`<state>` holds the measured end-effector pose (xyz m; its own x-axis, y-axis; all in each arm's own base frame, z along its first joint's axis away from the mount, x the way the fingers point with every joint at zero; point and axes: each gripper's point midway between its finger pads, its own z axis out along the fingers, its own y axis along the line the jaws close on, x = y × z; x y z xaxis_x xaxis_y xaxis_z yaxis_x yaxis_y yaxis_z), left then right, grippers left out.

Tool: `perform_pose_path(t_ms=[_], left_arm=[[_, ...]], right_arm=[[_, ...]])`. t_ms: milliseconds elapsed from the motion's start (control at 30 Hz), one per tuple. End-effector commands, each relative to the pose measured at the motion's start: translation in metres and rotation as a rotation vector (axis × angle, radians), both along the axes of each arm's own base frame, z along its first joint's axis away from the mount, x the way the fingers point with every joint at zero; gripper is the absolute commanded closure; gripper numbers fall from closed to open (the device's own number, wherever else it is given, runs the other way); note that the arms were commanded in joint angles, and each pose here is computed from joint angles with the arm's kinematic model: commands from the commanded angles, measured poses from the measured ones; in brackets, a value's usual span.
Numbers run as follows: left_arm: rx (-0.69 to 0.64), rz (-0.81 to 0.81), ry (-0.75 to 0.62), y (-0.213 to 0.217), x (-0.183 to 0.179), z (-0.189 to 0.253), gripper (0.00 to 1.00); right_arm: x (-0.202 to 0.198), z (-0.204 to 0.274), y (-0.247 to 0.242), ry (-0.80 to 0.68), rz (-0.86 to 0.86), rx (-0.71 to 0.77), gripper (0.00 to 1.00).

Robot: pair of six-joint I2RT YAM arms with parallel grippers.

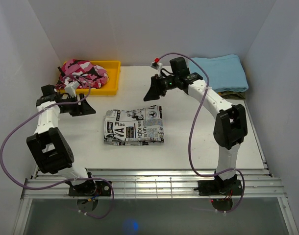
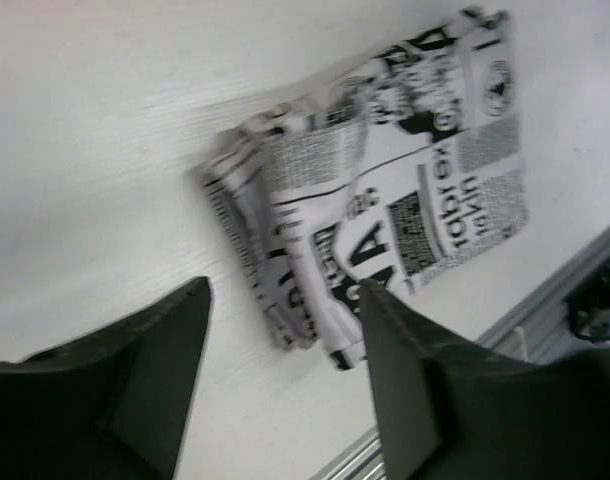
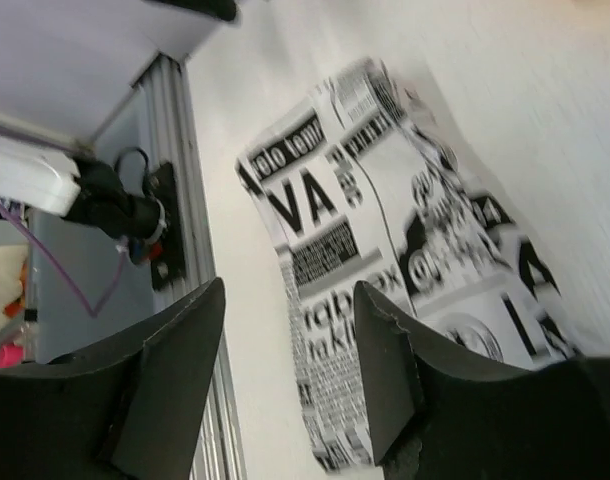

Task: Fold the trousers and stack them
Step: Fold the trousers

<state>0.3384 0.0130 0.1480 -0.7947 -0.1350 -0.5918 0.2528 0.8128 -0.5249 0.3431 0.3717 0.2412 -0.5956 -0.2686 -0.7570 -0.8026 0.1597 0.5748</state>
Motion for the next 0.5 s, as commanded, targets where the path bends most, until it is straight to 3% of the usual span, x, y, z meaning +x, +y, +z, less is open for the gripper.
perform_pose_path(t_ms=[0,100,200,333,467], left_arm=[[-0.130,-0.307,-0.117,-0.070,-0.021,0.045,0.35],[-0.265,-0.386,-0.066,-0.106,-0.029,0.044,0.47],[-0.348,-0.377,0.015,-0.124,-0.021,0.026,0.34],[-0.348,-0.244,0.150,-0.114,0.002,-0.024,0.18],[-0.218,-0.088,0.295,-0.085,0.014,-0.090,0.13]], right_arm=[[-0.030,-0.049,-0.047,0.059,0.100,-0.107,0.41],[-0.043,-0.061,-0.057,0.118,0.141,-0.096,0.43],[-0.053,-0.075,-0.055,0.197,0.178,-0.069,0.50],[-0.051,-0.104,-0.047,0.296,0.171,-0.069,0.50],[-0.045,-0.156,-0.050,0.357,0.089,-0.157,0.46]])
